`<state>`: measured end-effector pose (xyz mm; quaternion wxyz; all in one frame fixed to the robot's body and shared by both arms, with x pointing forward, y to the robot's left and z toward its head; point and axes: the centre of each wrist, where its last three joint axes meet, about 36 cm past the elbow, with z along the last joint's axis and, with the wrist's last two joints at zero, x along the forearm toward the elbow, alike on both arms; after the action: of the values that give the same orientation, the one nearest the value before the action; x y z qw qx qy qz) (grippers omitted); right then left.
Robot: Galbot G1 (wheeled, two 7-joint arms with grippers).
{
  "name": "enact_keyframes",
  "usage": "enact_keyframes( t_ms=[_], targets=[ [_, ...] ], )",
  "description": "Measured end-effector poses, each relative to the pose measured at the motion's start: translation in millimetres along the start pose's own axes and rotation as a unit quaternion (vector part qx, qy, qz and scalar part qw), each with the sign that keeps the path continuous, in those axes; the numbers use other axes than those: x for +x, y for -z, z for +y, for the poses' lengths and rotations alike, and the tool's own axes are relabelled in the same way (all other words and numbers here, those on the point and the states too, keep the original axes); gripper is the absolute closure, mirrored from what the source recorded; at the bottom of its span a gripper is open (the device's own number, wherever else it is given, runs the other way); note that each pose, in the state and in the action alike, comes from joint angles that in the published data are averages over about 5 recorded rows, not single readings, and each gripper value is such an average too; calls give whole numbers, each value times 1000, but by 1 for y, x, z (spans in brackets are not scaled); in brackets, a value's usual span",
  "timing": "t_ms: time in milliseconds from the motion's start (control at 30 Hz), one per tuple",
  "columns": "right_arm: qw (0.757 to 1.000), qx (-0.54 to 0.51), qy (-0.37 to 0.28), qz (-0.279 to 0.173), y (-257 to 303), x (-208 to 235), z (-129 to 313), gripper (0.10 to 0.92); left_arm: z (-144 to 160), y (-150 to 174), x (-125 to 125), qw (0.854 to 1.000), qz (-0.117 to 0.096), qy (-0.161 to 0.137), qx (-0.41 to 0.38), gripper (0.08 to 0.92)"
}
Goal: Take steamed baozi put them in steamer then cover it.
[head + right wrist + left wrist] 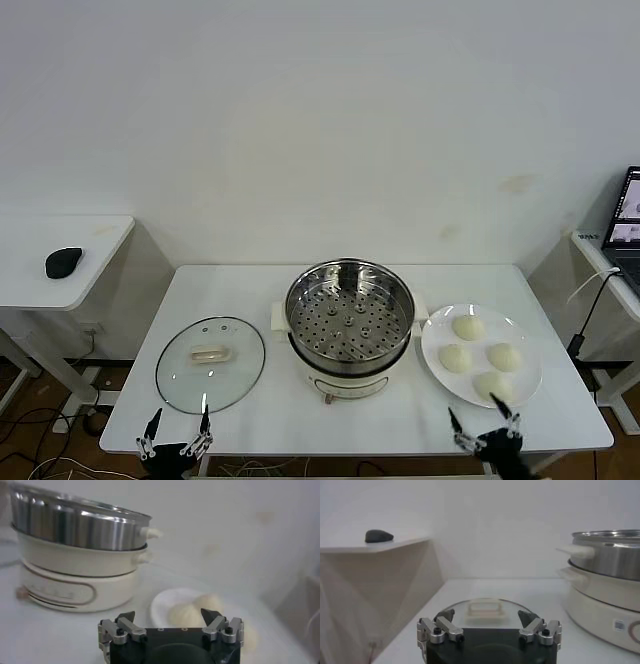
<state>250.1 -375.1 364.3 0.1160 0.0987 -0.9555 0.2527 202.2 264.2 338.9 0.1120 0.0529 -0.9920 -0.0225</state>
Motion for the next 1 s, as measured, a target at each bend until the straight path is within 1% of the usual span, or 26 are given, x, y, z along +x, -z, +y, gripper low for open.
enact_keyframes(
  t_ms=[67,200,367,500,700,1000],
  targets=[
    [1000,28,2,2,2,-5,-11,200,1,1,-1,1000,0,1,-3,177],
    [991,136,16,14,15,-25,-58,200,4,3,-4,1000,2,4,-9,177],
    [968,245,46,32,43,-55,-114,200,5,5,-7,1000,1,5,-14,177],
    [946,309,80,50,68,-81,-153,200,8,8,-10,1000,-2,7,-20,177],
    [917,362,145,81,102,-124,-193,200,13,12,-15,999,-9,14,-31,177],
    [878,380,258,135,127,-191,-221,200,18,14,-17,999,-15,21,-44,177]
  ],
)
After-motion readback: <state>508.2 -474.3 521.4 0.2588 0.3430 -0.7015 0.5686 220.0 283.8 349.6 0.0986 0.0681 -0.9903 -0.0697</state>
